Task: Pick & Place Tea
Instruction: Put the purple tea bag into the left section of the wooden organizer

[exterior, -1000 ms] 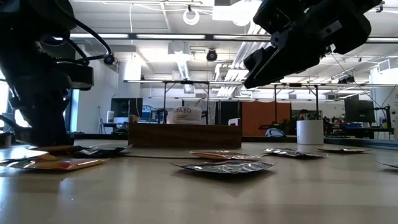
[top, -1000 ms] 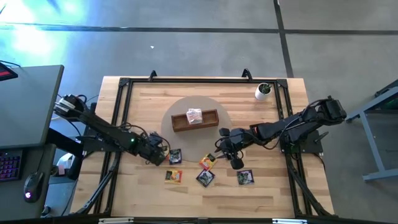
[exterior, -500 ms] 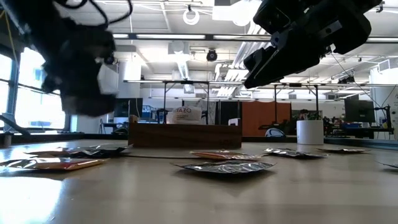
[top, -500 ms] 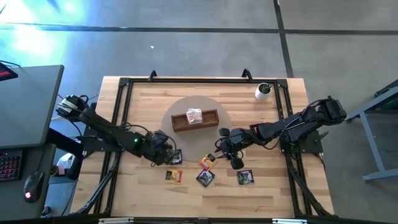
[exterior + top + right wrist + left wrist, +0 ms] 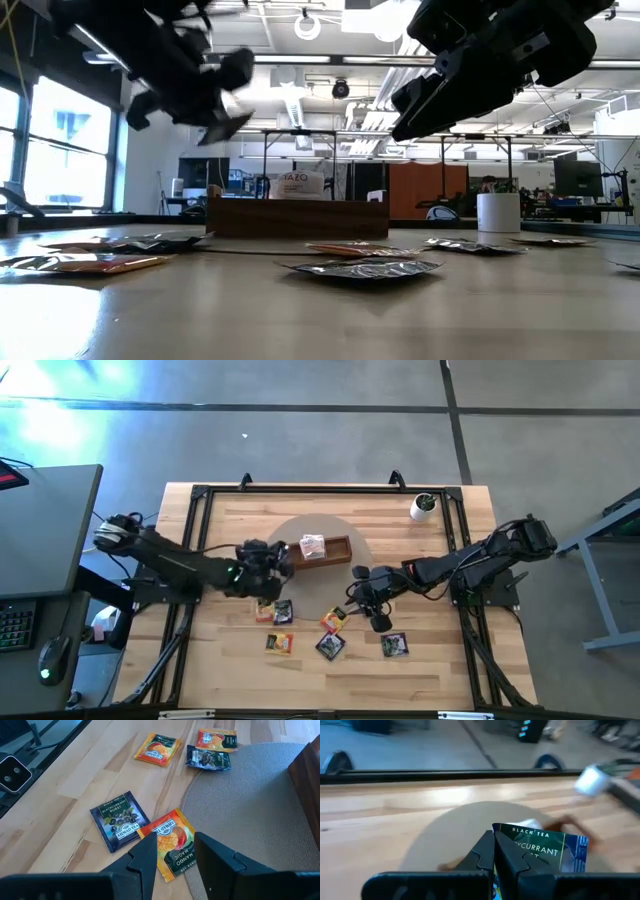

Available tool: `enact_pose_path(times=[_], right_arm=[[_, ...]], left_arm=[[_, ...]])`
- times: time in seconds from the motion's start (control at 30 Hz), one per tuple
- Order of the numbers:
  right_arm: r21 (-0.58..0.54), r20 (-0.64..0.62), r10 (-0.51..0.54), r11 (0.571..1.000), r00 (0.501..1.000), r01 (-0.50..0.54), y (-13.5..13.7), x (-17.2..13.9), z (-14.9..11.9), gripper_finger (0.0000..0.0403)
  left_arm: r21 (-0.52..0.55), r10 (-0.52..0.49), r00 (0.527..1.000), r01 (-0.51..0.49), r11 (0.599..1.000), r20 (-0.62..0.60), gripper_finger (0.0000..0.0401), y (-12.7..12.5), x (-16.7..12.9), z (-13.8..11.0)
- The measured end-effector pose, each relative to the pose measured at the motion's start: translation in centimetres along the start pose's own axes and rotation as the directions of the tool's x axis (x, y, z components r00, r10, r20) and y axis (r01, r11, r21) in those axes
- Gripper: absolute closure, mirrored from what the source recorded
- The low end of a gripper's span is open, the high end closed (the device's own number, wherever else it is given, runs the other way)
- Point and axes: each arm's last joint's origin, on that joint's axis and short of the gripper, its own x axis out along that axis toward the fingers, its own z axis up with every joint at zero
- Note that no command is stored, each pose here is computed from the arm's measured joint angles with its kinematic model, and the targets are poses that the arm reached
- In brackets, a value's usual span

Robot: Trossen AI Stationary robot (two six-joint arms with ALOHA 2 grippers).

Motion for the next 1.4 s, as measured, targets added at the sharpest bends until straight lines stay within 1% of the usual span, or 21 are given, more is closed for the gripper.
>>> enact_pose_path(times=[0.13,0.23,0.33,0.43,0.5,0.6,0.67,0.8,1.23,1.4], right_arm=[[-0.001,0.0,0.0,1.0,1.0,0.0,0.0,0.0,0.0,0.0277],[-0.003,0.0,0.0,1.0,1.0,0.0,0.0,0.0,0.0,0.0277],[-0.003,0.0,0.0,1.0,1.0,0.0,0.0,0.0,0.0,0.0277],[-0.009,0.0,0.0,1.0,1.0,0.0,0.0,0.0,0.0,0.0277],[-0.021,0.0,0.0,1.0,1.0,0.0,0.0,0.0,0.0,0.0277],[-0.022,0.0,0.0,1.0,1.0,0.0,0.0,0.0,0.0,0.0277],[-0.022,0.0,0.0,1.0,1.0,0.0,0.0,0.0,0.0,0.0277],[-0.022,0.0,0.0,1.0,1.0,0.0,0.0,0.0,0.0,0.0277],[-0.022,0.0,0.0,1.0,1.0,0.0,0.0,0.0,0.0,0.0277],[-0.022,0.0,0.0,1.0,1.0,0.0,0.0,0.0,0.0,0.0277]], left_arm=[[-0.007,0.074,0.997,-0.074,0.997,0.002,0.0401,0.0,2.7,-0.7],[0.005,0.118,0.993,-0.118,0.993,-0.014,0.0401,0.1,4.5,-1.8],[-0.008,0.136,0.991,-0.136,0.991,-0.009,0.0401,0.0,5.8,-2.9],[-0.052,0.123,0.992,-0.122,0.991,0.005,0.0401,-0.5,6.5,-3.5],[-0.057,0.109,0.994,-0.109,0.992,0.011,0.0401,-0.8,6.7,-3.8],[-0.081,0.08,0.996,-0.077,0.994,0.028,0.0401,-1.3,6.7,-3.5],[-0.065,0.082,0.996,-0.079,0.995,0.034,0.0401,-1.3,6.7,-3.5],[-0.068,0.086,0.995,-0.083,0.994,0.041,0.0401,-1.3,6.7,-3.5],[-0.054,0.058,0.998,-0.059,0.997,-0.023,0.0401,-1.3,6.7,-3.7],[-0.053,0.055,0.998,-0.056,0.997,-0.029,0.0401,-1.3,6.7,-3.7]])
